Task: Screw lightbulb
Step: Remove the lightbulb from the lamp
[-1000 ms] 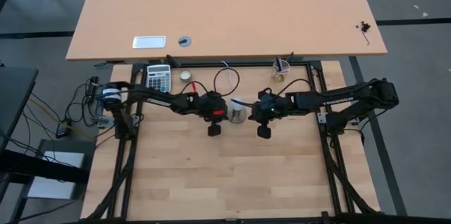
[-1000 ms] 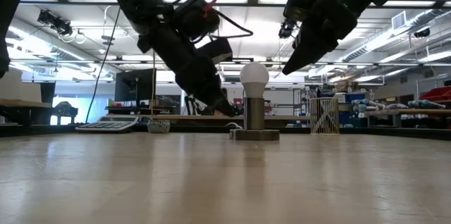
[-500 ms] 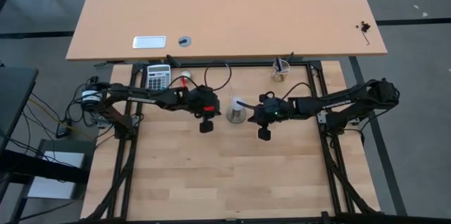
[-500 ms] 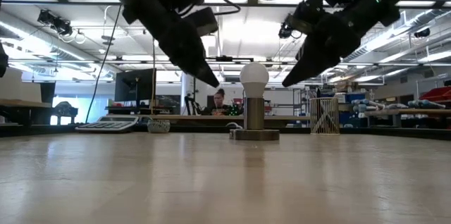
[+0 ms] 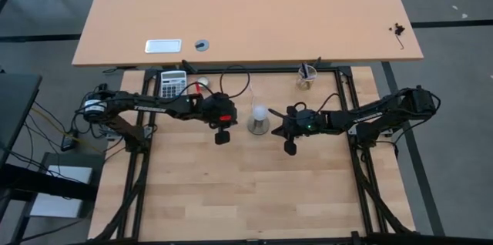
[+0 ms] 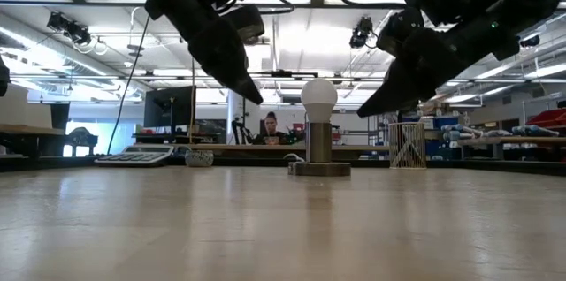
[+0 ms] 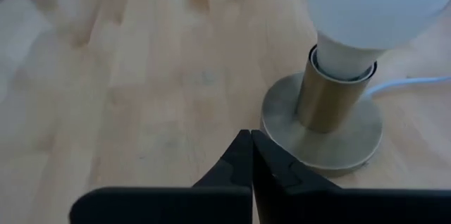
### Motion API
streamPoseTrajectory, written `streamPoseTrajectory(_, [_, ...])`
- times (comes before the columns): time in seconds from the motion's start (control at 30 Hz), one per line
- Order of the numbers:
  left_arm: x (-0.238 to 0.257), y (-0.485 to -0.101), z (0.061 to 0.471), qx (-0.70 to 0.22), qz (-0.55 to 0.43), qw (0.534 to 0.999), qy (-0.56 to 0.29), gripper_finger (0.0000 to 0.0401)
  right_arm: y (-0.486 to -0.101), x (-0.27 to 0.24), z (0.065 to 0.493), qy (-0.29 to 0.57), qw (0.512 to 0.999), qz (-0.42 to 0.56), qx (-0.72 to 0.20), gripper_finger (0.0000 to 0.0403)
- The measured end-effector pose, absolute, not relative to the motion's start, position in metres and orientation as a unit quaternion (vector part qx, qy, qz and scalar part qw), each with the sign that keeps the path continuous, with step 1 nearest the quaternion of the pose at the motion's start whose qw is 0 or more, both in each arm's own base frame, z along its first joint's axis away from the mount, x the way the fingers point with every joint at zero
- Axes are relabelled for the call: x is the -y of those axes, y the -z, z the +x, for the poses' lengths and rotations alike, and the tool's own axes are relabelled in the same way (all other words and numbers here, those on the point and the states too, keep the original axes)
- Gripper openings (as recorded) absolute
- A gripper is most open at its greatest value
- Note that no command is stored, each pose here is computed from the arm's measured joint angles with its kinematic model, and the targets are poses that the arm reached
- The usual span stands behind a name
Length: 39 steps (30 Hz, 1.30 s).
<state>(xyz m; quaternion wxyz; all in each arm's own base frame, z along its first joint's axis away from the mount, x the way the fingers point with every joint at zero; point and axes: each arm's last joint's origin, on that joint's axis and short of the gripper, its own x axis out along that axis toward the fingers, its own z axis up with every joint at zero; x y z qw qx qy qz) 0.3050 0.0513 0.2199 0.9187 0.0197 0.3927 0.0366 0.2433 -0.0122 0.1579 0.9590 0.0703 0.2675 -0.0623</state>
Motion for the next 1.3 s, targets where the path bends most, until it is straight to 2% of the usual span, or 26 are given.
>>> streamPoseTrajectory(0.17, [-0.051, -0.217, 0.302, -0.413, 0.011, 0.91, -0.038, 0.0005, -0.158, 0.012, 0.243, 0.061, 0.958, 0.089, -0.265, 0.0016])
streamPoseTrajectory(0.67, [-0.052, -0.22, 0.305, -0.396, 0.031, 0.917, -0.046, 0.0005, -0.158, 0.012, 0.243, 0.071, 0.953, 0.13, -0.263, 0.0021])
streamPoseTrajectory(0.9, [-0.054, -0.216, 0.312, -0.38, 0.039, 0.923, -0.05, 0.0006, -0.16, 0.013, 0.244, 0.103, 0.958, 0.105, -0.245, 0.0018])
streamPoseTrajectory(1.1, [-0.055, -0.19, 0.327, -0.357, 0.041, 0.932, -0.049, 0.0005, -0.16, 0.004, 0.245, 0.098, 0.96, 0.092, -0.245, 0.0007])
streamPoseTrajectory(1.3, [-0.057, -0.161, 0.339, -0.327, 0.036, 0.944, -0.031, 0.0005, -0.161, -0.003, 0.245, 0.104, 0.963, 0.07, -0.24, 0.0017])
